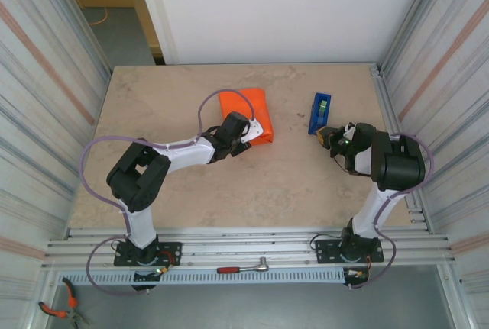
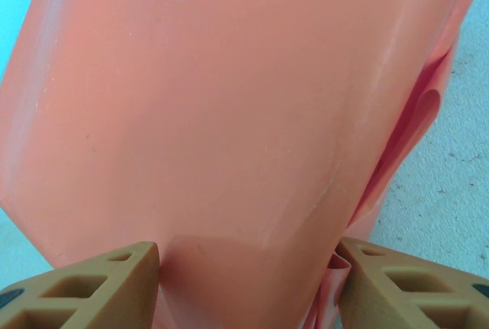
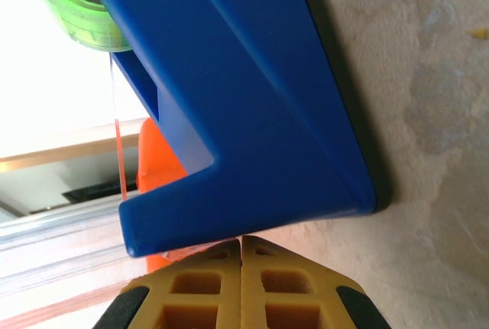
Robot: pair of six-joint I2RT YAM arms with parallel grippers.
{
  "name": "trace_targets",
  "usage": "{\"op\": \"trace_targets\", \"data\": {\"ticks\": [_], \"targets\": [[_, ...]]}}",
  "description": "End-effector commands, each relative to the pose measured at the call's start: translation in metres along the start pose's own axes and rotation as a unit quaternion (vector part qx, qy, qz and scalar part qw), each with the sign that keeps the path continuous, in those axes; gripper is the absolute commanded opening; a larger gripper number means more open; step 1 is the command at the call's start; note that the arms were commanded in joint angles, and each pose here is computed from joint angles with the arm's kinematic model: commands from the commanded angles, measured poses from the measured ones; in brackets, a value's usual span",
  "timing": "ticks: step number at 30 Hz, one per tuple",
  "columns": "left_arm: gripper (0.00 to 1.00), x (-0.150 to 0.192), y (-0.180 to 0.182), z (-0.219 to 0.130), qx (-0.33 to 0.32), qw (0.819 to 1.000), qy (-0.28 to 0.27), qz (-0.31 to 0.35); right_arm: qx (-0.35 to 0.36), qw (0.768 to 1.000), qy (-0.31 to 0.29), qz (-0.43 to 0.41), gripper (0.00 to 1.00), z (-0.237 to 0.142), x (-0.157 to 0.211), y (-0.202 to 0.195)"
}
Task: Wrap the gift box in paper
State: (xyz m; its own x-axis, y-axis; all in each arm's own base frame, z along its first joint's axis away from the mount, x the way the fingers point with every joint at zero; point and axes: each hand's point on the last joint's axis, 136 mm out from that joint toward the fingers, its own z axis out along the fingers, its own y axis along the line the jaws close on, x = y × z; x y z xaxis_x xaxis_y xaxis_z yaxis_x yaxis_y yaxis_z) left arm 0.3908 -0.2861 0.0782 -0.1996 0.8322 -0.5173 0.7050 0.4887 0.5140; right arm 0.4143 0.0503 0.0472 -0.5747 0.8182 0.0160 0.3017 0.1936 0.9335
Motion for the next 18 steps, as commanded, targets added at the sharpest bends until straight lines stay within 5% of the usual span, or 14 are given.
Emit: {"op": "trace_targets", "data": {"ticks": [1,18], "targets": [[0.60,0.021,-0.023,0.006,0.043,0.998,0.034,0.001,0.055,0.995,0.030,0.074,0.00,0.005,0.022,-0.048],[0.60,0.021,-0.023,0.006,0.043,0.999,0.034,0.002,0.034,0.997,0.050,0.044,0.00,0.008,0.033,-0.019]]}}
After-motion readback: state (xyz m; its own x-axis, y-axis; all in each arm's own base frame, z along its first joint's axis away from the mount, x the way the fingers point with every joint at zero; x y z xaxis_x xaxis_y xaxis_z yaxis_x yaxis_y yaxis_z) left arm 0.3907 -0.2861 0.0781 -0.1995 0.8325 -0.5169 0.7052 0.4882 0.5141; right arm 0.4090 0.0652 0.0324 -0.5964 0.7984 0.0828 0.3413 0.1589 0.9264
